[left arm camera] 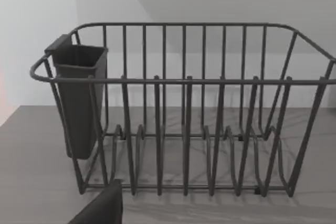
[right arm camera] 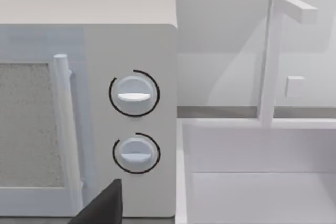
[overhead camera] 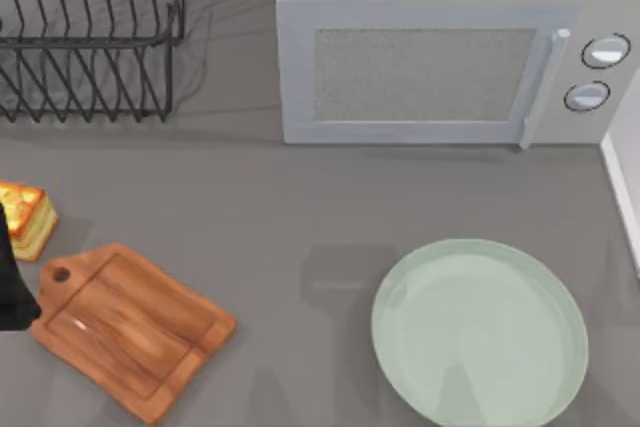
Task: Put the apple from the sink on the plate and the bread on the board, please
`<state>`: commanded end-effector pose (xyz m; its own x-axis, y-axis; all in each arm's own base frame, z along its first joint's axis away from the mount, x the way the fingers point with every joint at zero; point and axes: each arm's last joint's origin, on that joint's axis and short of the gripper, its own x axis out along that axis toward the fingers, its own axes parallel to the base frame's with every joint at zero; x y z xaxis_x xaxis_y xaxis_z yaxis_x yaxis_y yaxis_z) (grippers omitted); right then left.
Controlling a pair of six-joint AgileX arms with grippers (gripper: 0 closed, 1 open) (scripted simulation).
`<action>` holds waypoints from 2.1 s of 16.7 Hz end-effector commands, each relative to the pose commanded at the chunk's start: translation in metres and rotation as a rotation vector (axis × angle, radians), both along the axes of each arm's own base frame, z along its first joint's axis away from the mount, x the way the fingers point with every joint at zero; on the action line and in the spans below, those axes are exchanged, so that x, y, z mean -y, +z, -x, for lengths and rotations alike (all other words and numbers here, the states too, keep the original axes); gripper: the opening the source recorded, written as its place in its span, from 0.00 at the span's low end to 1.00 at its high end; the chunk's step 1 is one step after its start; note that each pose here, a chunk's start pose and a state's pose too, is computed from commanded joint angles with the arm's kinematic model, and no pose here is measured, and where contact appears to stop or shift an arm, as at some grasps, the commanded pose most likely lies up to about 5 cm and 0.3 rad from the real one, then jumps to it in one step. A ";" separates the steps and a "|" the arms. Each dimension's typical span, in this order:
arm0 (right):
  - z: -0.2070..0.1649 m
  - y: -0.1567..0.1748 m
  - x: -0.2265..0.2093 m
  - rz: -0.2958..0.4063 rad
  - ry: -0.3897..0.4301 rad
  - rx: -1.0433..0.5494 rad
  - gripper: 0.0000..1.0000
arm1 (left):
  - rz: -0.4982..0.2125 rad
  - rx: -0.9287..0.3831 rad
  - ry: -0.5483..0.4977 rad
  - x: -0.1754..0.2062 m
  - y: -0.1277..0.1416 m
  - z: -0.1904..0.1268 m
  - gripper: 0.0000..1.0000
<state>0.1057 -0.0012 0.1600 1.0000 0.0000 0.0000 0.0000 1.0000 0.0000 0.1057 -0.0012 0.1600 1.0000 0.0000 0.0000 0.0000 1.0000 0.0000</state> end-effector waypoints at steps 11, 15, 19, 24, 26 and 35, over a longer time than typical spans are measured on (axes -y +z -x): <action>-0.003 0.022 0.002 0.018 -0.018 -0.088 1.00 | 0.000 0.000 0.000 0.000 0.000 0.000 1.00; -0.020 0.062 0.006 0.048 -0.047 -0.259 1.00 | 0.000 0.000 0.000 0.000 0.000 0.000 1.00; -0.062 0.103 0.015 0.075 -0.074 -0.493 1.00 | 0.000 0.000 0.000 0.000 0.000 0.000 1.00; -0.149 0.128 0.039 0.088 -0.088 -0.834 1.00 | 0.000 0.000 0.000 0.000 0.000 0.000 1.00; -0.188 0.123 0.052 0.084 -0.085 -0.972 1.00 | 0.000 0.000 0.000 0.000 0.000 0.000 1.00; -0.311 0.031 0.115 0.017 -0.029 -1.470 1.00 | 0.000 0.000 0.000 0.000 0.000 0.000 1.00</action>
<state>0.4170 -0.1161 0.1909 0.1006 -0.0302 -0.9945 0.0091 0.9995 -0.0294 0.1057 -0.0012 0.1600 1.0000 0.0000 0.0000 0.0000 1.0000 0.0000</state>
